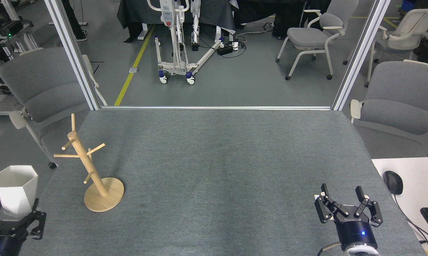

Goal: Hang cup on storage rack
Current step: 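Carry the white cup with the left gripper toward the wooden stand's peg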

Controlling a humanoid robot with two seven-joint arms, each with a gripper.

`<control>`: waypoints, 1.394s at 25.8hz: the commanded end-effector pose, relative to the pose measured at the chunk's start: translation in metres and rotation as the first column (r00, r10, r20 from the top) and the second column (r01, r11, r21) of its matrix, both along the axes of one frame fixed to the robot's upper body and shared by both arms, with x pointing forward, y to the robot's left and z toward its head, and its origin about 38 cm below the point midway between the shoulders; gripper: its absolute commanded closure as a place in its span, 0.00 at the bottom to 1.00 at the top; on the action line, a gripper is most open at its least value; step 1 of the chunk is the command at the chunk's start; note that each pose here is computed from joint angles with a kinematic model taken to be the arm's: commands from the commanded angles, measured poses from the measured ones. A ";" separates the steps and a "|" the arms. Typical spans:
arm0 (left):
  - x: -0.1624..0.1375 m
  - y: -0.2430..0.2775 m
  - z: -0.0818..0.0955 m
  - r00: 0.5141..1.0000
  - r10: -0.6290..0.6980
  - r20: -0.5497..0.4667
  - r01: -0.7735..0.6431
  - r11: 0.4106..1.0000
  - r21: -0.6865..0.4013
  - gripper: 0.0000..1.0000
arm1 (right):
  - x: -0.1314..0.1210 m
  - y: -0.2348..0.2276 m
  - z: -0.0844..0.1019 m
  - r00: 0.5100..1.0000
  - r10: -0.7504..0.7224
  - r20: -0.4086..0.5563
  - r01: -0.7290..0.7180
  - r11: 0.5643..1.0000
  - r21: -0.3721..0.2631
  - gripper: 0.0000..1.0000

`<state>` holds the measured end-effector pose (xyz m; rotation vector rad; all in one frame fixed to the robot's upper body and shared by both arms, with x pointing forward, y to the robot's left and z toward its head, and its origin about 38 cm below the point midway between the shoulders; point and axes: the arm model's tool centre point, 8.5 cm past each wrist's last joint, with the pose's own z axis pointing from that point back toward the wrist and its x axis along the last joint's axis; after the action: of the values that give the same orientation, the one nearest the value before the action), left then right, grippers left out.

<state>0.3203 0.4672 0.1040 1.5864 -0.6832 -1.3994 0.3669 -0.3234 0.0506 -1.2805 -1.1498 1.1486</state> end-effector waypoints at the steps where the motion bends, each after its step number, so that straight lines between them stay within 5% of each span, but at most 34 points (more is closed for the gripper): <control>1: 0.011 0.007 0.011 0.998 0.059 0.020 -0.059 0.998 0.005 1.00 | 0.003 0.009 -0.006 0.997 0.006 -0.075 -0.004 1.000 0.024 0.01; 12: 0.037 -0.016 0.013 0.999 0.033 -0.016 -0.032 0.999 0.022 1.00 | 0.020 0.059 0.011 0.995 0.084 -0.044 -0.082 0.995 0.055 0.01; 36: 0.037 -0.057 0.014 0.996 -0.083 -0.021 0.084 0.995 0.060 1.00 | 0.028 0.061 0.017 0.996 0.084 -0.032 -0.082 0.995 0.058 0.01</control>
<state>0.3592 0.4155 0.1209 1.6117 -0.7054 -1.4895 0.3941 -0.2650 0.0673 -1.1778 -1.2083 1.1894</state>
